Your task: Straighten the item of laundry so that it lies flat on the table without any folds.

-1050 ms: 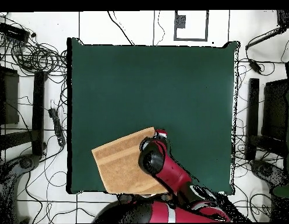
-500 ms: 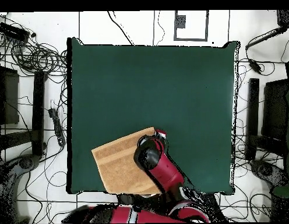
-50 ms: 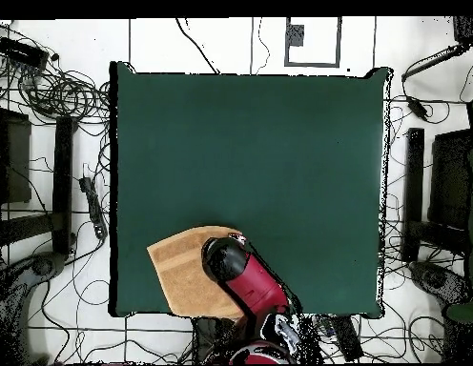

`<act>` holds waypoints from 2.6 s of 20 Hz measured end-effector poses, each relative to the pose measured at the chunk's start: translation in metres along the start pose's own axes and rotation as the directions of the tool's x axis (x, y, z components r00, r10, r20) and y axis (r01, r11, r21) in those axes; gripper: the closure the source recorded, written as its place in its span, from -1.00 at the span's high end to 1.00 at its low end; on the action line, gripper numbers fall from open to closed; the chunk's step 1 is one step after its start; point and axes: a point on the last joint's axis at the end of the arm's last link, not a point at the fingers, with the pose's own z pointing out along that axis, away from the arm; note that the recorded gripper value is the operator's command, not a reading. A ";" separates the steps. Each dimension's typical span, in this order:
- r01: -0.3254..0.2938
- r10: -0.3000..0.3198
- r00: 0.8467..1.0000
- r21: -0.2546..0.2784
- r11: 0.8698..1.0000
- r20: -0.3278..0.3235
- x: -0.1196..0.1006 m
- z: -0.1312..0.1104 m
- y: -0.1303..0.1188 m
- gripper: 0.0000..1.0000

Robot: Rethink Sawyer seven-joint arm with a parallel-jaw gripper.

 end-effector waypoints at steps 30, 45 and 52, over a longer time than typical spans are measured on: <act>0.208 -0.205 0.978 -0.066 0.976 0.050 -0.121 -0.130 0.063 1.00; 0.137 -0.150 0.986 -0.144 0.980 -0.079 -0.070 -0.208 0.082 1.00; 0.041 -0.047 0.999 -0.285 0.958 -0.014 -0.122 -0.176 0.106 1.00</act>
